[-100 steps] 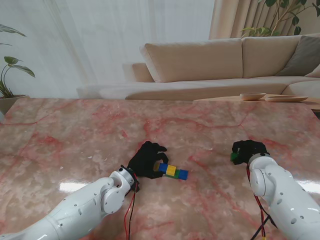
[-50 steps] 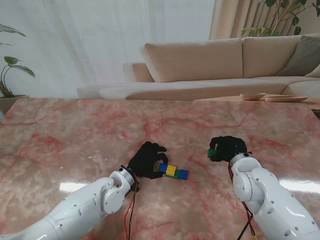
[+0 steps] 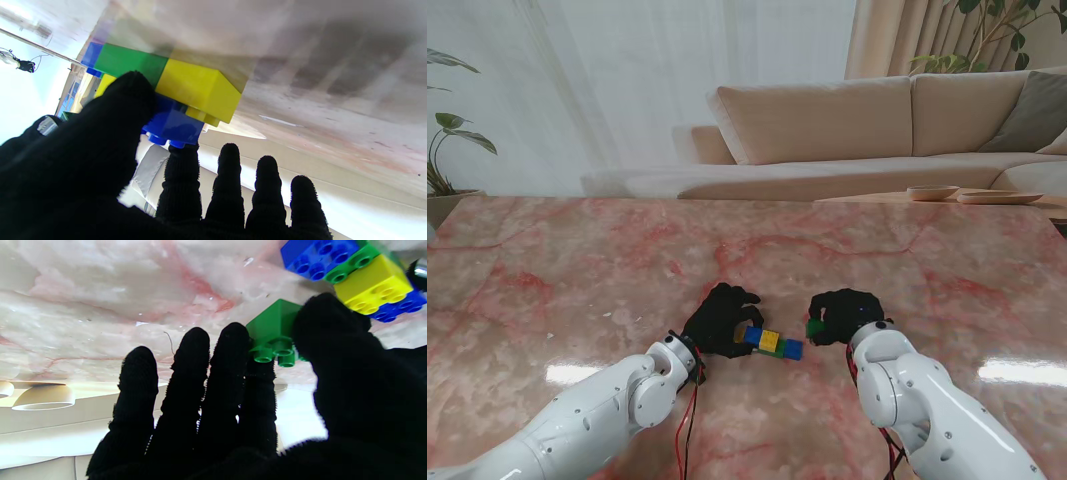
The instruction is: Build a two-level staggered structure with toy bricks
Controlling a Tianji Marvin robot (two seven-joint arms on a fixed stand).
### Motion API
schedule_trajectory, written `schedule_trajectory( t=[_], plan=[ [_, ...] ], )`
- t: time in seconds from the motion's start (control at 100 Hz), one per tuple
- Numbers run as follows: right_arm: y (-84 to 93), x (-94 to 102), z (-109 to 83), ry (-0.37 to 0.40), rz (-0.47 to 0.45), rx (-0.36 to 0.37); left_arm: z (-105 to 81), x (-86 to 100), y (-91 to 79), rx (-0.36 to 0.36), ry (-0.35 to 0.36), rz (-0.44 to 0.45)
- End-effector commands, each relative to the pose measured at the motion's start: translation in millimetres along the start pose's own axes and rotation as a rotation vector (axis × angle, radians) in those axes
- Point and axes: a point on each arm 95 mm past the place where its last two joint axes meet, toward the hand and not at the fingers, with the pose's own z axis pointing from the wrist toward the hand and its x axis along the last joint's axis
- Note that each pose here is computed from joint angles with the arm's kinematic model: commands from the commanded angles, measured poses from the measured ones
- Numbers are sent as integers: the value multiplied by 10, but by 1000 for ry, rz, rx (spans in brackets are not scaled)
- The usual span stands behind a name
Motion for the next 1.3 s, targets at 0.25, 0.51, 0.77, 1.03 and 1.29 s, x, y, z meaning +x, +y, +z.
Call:
schedule_trajectory(
  t=[0.25, 0.51, 0.77, 1.03, 1.29],
  plan=[
    [-115, 243, -39, 4, -16, 9, -296, -188, 365, -102, -62, 8],
    [-149, 403, -44, 26, -32, 16, -297, -181, 362, -103, -60, 8],
    [-200, 485, -15, 36, -50, 37, -291, -174, 365, -104, -59, 5],
    [-274, 513, 28, 13, -65, 61, -289, -165, 363, -107, -53, 4],
    [-323, 562, 60, -4, -68, 71, -289, -160, 364, -106, -55, 2]
  ],
)
